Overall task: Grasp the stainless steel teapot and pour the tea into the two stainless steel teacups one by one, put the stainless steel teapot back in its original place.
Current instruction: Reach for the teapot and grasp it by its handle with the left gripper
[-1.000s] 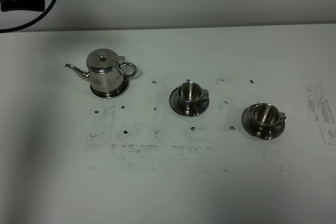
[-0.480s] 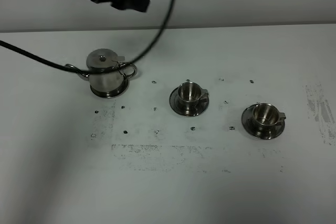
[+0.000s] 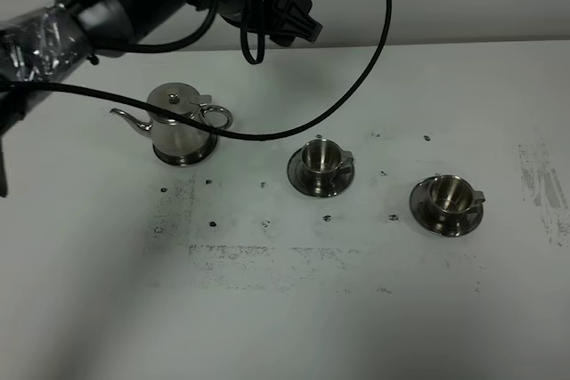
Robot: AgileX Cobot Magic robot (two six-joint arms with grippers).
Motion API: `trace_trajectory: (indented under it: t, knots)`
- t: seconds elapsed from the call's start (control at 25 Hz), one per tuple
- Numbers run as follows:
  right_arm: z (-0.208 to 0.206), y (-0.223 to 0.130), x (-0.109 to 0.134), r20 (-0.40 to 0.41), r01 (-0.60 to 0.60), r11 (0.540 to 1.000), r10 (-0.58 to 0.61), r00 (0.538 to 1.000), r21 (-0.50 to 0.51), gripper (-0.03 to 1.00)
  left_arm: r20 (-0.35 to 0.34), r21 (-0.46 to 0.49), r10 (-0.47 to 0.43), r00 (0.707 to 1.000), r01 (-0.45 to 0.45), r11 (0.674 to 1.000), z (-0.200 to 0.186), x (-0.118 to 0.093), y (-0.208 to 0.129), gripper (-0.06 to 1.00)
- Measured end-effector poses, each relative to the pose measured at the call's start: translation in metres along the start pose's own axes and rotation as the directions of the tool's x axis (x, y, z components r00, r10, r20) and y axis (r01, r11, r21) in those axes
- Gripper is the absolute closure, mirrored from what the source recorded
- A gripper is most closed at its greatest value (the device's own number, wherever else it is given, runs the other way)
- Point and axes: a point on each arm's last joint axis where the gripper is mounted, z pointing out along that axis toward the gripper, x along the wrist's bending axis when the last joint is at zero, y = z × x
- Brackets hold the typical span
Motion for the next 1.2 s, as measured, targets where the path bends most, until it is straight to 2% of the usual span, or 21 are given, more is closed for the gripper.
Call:
trace_trajectory:
  t: [0.04, 0.08, 0.32, 0.6, 0.72, 0.92, 1.2]
  knots:
    - [0.0, 0.0, 0.0, 0.0, 0.0, 1.0, 0.0, 1.0, 0.0, 0.73, 0.0, 0.0, 0.0, 1.0, 0.0, 1.0, 0.0, 0.0, 0.0, 0.3]
    - [0.0, 0.0, 0.0, 0.0, 0.0, 1.0, 0.0, 1.0, 0.0, 0.73, -0.047, 0.027, -0.009, 0.999, 0.01, 1.0, 0.017, 0.0, -0.007, 0.31]
    - [0.0, 0.0, 0.0, -0.002, 0.0, 1.0, 0.0, 1.0, 0.0, 0.73, -0.194, 0.104, -0.031, 0.98, 0.052, 0.993, 0.042, 0.005, -0.024, 0.4]
    - [0.0, 0.0, 0.0, -0.002, 0.0, 1.0, 0.0, 1.0, 0.0, 0.73, -0.326, 0.181, 0.054, 0.944, 0.006, 0.983, 0.042, 0.017, -0.031, 0.44]
    - [0.0, 0.0, 0.0, -0.002, 0.0, 1.0, 0.0, 1.0, 0.0, 0.73, -0.342, 0.212, 0.105, 0.934, -0.032, 0.977, 0.047, 0.02, -0.035, 0.44]
    - [0.0, 0.0, 0.0, -0.002, 0.0, 1.0, 0.0, 1.0, 0.0, 0.73, -0.339, 0.263, 0.126, 0.932, -0.035, 0.964, 0.065, 0.024, -0.047, 0.44]
    - [0.0, 0.0, 0.0, -0.004, -0.001, 1.0, 0.001, 1.0, -0.001, 0.73, -0.312, 0.322, 0.182, 0.932, -0.077, 0.944, 0.086, 0.018, -0.062, 0.44]
